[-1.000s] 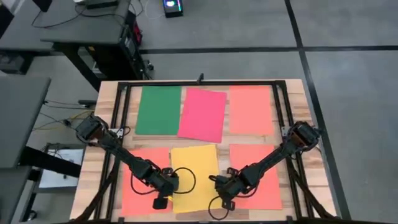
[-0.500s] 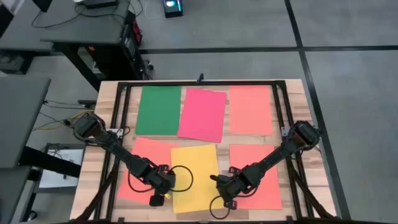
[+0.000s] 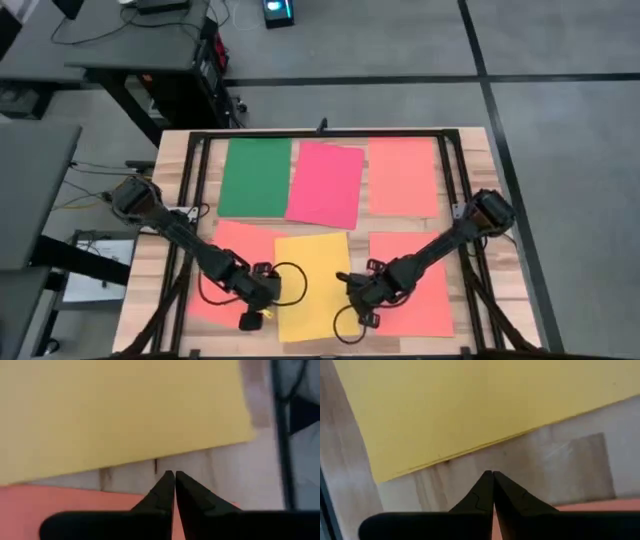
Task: Organize paper
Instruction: Stack the yellow paper on top of the yellow paper
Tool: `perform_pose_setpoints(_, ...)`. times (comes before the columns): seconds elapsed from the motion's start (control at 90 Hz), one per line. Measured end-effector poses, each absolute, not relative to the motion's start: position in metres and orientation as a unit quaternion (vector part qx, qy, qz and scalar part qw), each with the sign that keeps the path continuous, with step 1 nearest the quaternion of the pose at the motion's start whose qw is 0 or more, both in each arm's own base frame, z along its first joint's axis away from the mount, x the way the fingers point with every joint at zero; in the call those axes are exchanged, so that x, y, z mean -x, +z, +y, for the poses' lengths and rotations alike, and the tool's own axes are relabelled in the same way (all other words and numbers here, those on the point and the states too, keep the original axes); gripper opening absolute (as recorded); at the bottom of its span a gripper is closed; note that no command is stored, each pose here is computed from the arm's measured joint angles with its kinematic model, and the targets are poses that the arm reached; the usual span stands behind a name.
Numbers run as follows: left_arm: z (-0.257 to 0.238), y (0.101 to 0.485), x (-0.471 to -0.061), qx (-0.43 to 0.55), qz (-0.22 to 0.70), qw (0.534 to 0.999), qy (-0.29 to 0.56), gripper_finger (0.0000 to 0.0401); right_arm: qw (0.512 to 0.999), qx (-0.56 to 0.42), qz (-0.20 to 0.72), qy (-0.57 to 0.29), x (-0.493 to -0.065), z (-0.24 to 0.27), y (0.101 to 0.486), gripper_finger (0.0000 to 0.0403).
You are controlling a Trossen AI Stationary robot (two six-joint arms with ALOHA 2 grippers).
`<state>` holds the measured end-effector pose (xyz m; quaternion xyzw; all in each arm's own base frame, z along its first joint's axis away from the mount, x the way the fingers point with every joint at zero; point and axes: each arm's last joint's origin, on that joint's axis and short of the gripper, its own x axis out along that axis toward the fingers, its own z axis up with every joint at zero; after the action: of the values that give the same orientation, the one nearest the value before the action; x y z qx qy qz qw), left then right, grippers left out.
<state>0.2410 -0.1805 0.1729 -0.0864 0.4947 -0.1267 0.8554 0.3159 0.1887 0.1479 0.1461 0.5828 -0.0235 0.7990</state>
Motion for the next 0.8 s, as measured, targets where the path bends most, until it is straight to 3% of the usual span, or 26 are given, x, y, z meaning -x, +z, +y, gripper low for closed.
perform_pose_setpoints(0.133, -0.172, 0.185, -0.220, 0.039, 0.517, 0.851, -0.079, 0.0000, 0.801, -0.144, 0.581, -0.023, -0.319, 0.185, 0.148, 0.0000)
perform_pose_setpoints(0.289, -0.155, 0.166, -0.191, 0.032, 0.570, 0.821, -0.018, 0.0000, 0.804, -0.138, 0.578, -0.019, -0.320, 0.184, 0.149, 0.0000)
perform_pose_setpoints(0.478, -0.144, 0.135, -0.170, 0.096, 0.579, 0.810, 0.004, 0.0000, 0.808, -0.135, 0.573, -0.012, -0.321, 0.184, 0.149, 0.0000)
perform_pose_setpoints(0.8, -0.154, 0.130, -0.164, 0.193, 0.550, 0.812, 0.026, 0.0000, 0.810, -0.133, 0.572, -0.014, -0.322, 0.183, 0.150, 0.0000)
